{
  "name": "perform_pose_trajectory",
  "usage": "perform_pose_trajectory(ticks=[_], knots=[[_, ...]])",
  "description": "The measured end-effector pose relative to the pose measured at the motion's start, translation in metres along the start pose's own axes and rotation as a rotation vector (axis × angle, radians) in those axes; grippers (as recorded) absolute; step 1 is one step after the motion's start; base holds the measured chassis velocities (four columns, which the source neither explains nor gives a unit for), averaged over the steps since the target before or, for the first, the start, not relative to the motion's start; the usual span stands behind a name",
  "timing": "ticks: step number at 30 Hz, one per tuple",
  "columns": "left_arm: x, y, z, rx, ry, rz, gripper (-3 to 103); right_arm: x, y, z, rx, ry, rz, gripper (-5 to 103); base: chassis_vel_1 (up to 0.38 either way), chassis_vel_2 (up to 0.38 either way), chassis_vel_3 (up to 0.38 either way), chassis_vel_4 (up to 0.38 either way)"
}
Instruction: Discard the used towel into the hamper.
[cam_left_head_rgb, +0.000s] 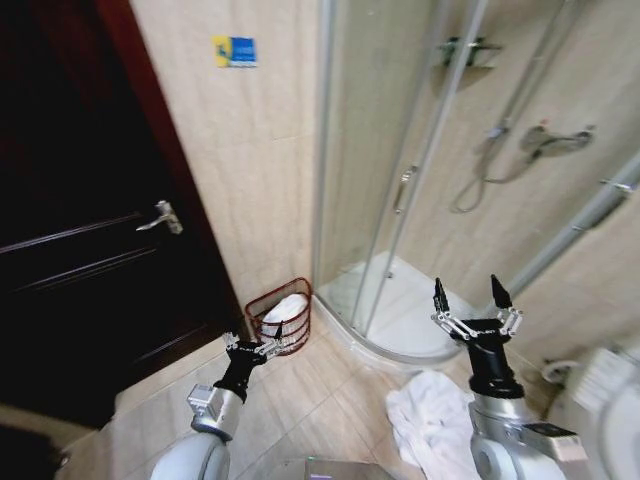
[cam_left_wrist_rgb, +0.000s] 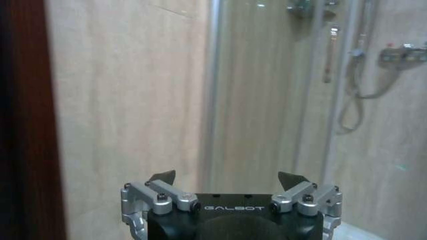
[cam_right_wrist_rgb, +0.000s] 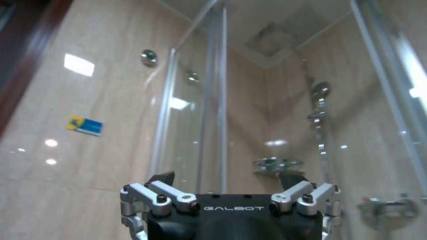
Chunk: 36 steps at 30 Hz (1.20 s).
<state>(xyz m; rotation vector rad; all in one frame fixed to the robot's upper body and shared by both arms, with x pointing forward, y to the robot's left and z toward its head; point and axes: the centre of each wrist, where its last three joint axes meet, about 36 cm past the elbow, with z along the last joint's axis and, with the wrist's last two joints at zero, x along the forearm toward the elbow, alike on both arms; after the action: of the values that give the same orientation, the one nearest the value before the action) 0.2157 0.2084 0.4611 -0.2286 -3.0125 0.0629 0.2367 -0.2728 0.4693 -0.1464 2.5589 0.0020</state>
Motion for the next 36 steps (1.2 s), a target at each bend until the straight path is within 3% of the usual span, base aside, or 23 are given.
perform_pose_trajectory(ticks=[36], knots=[[0.0,0.0,0.0,0.0,0.0,0.0,100,0.001,-0.0004,-0.0001,-0.005,-0.01,0.02,100,-0.121,-0.122,-0.127,-0.121]])
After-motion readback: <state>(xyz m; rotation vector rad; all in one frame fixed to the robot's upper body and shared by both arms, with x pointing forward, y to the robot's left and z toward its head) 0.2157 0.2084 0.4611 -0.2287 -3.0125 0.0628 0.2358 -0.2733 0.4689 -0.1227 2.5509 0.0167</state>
